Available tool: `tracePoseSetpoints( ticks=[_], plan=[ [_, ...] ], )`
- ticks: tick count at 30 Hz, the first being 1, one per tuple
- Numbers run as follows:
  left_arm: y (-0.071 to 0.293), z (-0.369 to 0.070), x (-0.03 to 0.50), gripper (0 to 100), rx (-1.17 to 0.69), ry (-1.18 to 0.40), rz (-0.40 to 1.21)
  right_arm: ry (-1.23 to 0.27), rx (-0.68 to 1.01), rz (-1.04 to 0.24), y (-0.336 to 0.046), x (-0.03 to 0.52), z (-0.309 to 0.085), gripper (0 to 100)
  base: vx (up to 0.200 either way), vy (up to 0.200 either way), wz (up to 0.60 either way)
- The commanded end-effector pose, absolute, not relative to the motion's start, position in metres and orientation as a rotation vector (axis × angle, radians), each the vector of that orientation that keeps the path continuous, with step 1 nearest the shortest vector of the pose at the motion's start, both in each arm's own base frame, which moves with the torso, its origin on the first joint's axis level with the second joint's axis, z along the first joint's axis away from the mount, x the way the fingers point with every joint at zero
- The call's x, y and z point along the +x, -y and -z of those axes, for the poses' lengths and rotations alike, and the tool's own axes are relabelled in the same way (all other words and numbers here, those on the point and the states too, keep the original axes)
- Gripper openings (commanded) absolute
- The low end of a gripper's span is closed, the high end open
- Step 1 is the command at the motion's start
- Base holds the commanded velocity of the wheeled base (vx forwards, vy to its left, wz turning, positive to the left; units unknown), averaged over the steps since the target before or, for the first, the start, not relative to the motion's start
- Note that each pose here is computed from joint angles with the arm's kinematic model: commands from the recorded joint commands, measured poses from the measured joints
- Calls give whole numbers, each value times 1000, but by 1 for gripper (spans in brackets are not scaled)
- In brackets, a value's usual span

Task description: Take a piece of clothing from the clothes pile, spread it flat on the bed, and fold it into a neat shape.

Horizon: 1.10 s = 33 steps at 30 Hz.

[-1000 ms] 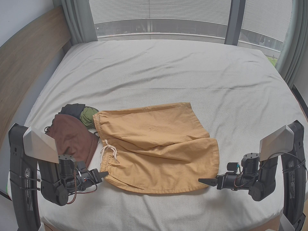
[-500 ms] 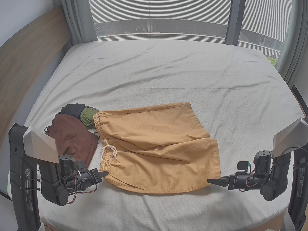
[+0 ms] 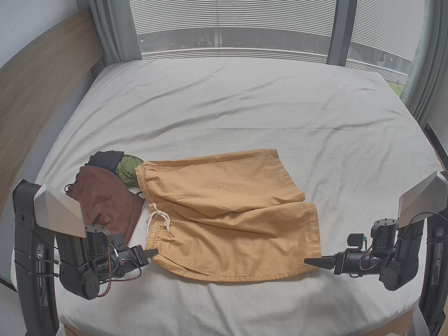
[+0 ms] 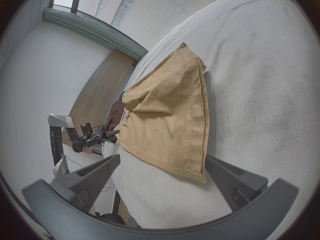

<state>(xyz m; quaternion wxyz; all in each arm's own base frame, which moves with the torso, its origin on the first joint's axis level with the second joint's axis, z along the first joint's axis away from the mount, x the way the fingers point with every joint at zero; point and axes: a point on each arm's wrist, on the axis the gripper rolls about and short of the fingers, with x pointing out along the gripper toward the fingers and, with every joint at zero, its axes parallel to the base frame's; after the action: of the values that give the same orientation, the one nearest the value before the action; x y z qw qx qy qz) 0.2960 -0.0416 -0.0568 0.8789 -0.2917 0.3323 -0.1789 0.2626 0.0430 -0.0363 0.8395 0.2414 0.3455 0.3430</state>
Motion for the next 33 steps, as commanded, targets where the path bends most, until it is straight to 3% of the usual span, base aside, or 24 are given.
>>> tracePoseSetpoints(
  ticks=[1, 17, 18, 33],
  plan=[
    [42, 57, 296, 0, -608, -692, 374, -748, 517, -724, -43, 262, 41, 100, 0, 0, 0],
    [42, 58, 296, 0, -605, -693, 372, -764, 520, -723, -45, 268, 52, 100, 0, 0, 0],
    [42, 58, 296, 0, -605, -693, 372, -766, 522, -722, -45, 268, 53, 0, 0, 0, 0],
    [41, 58, 296, 0, -611, -692, 375, -765, 524, -703, -42, 270, 57, 0, 0, 0, 0]
  ],
)
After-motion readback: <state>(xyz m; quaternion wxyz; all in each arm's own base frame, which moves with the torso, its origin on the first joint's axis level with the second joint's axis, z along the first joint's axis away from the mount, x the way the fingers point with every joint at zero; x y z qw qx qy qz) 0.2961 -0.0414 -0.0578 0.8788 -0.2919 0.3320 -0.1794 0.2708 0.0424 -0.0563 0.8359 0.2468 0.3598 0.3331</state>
